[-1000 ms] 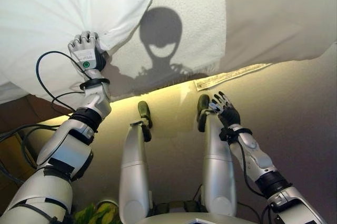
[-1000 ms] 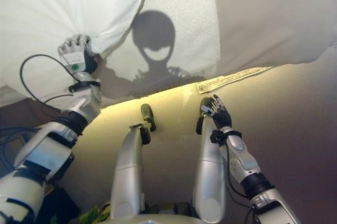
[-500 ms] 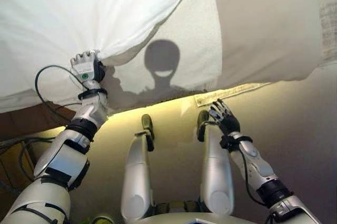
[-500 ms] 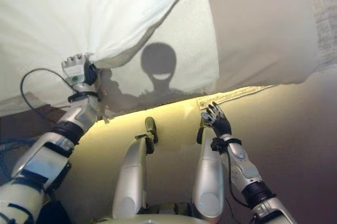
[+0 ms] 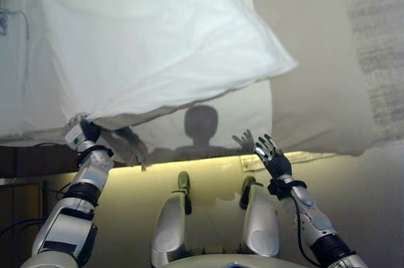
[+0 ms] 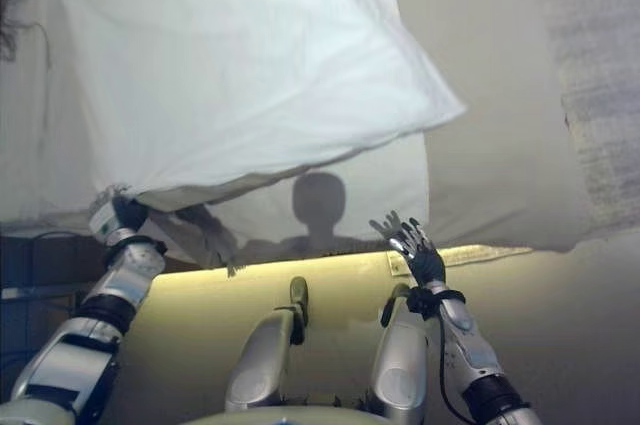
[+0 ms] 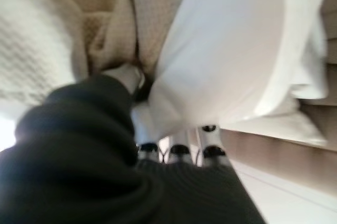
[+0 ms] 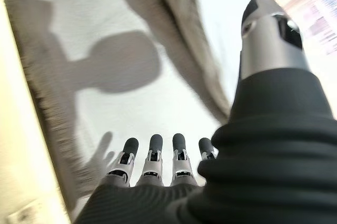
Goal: Make the bed neatly
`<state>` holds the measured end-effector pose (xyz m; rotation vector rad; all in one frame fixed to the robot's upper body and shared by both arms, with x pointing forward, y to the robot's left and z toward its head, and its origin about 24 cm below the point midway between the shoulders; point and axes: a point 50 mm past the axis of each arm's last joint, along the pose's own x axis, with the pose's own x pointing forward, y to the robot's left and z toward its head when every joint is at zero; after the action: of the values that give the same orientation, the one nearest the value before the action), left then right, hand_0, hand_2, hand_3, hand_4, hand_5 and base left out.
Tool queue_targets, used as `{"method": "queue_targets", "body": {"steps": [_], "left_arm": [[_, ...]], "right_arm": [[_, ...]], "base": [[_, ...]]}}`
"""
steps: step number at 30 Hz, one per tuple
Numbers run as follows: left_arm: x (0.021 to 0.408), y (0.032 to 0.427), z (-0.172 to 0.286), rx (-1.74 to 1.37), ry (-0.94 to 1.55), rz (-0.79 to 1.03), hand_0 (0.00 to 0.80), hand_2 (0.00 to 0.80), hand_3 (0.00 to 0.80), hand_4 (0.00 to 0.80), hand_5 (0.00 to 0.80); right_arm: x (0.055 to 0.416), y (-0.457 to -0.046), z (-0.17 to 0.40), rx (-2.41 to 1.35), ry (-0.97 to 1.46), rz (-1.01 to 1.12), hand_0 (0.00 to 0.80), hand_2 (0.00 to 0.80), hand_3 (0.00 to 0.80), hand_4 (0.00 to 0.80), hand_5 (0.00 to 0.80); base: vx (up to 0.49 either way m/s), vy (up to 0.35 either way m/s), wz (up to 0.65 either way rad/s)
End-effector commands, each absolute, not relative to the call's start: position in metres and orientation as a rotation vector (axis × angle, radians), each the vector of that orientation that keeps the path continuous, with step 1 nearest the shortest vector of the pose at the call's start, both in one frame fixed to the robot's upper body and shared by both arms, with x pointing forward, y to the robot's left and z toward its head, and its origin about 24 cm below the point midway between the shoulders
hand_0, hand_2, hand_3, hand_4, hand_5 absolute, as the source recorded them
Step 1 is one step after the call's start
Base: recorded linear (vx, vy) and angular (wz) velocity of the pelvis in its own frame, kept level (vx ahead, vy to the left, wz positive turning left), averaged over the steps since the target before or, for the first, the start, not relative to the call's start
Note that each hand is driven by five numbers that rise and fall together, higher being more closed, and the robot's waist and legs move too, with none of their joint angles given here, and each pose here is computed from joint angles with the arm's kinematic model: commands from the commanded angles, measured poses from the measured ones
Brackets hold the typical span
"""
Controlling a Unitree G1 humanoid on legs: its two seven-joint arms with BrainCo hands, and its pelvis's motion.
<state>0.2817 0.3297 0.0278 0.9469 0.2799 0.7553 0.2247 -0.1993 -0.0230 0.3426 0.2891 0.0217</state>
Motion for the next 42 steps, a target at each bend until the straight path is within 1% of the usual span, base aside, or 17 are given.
{"method": "queue_targets", "body": {"steps": [1,8,13,17,20,23,28,29,30,33,36,38,42], "left_arm": [[0.242,0.395,0.047,0.945,0.362,0.931,0.8,0.8,0.8,0.8,0.8],[0.201,0.445,0.067,0.886,0.499,1.019,0.8,0.8,0.8,0.8,0.8],[0.166,0.481,0.084,0.809,0.617,1.171,0.8,0.8,0.8,0.8,0.8],[0.144,0.495,0.087,0.801,0.687,1.236,0.8,0.8,0.8,0.8,0.8],[0.125,0.509,0.098,0.77,0.704,1.309,0.8,0.8,0.8,0.8,0.8],[0.12,0.515,0.105,0.772,0.715,1.297,0.8,0.8,0.8,0.8,0.8],[0.131,0.504,0.089,0.813,0.7,1.197,0.8,0.8,0.8,0.8,0.8],[0.133,0.501,0.085,0.82,0.692,1.177,0.486,0.486,0.486,0.486,0.486],[0.134,0.499,0.081,0.824,0.691,1.151,0.0,0.0,0.0,0.0,0.0],[0.144,0.486,0.064,0.798,0.687,1.029,0.0,0.0,0.0,0.0,0.0],[0.16,0.461,0.042,0.811,0.635,0.84,0.0,0.0,0.0,0.0,0.0],[0.172,0.443,0.034,0.801,0.556,0.703,0.0,0.0,0.0,0.0,0.0],[0.198,0.394,0.024,0.558,0.364,0.374,0.0,0.0,0.0,0.0,0.0]], "right_arm": [[0.208,-0.201,-0.032,0.345,0.285,0.046,0.0,0.0,0.0,0.0,0.0],[0.19,-0.215,-0.052,0.337,0.357,0.008,0.0,0.0,0.0,0.0,0.0],[0.182,-0.221,-0.061,0.333,0.406,-0.027,0.0,0.0,0.0,0.0,0.0],[0.183,-0.222,-0.063,0.318,0.426,-0.037,0.0,0.0,0.0,0.0,0.0],[0.182,-0.223,-0.064,0.304,0.452,-0.044,0.0,0.0,0.0,0.0,0.0],[0.18,-0.223,-0.066,0.302,0.466,-0.05,0.0,0.0,0.0,0.0,0.0],[0.177,-0.218,-0.066,0.318,0.473,-0.053,0.0,0.0,0.0,0.0,0.0],[0.177,-0.218,-0.066,0.319,0.474,-0.056,0.0,0.0,0.0,0.0,0.0],[0.176,-0.218,-0.067,0.321,0.475,-0.059,0.0,0.0,0.0,0.0,0.0],[0.174,-0.217,-0.068,0.334,0.475,-0.063,0.0,0.0,0.0,0.0,0.0],[0.171,-0.214,-0.069,0.352,0.471,-0.066,0.0,0.0,0.0,0.0,0.0],[0.17,-0.214,-0.068,0.359,0.468,-0.068,0.0,0.0,0.0,0.0,0.0],[0.167,-0.217,-0.063,0.395,0.43,-0.075,0.0,0.0,0.0,0.0,0.0]], "base": [[0.13,0.097,0.09],[0.139,0.085,0.03],[0.107,0.055,0.03],[0.065,0.077,-0.03],[0.068,0.053,0.0],[0.049,0.0,0.0],[0.051,-0.027,0.02],[0.035,-0.027,0.05],[0.027,-0.036,0.06],[0.018,-0.068,0.04],[0.008,-0.098,0.06],[-0.003,-0.077,0.07],[-0.055,-0.088,0.02]]}}
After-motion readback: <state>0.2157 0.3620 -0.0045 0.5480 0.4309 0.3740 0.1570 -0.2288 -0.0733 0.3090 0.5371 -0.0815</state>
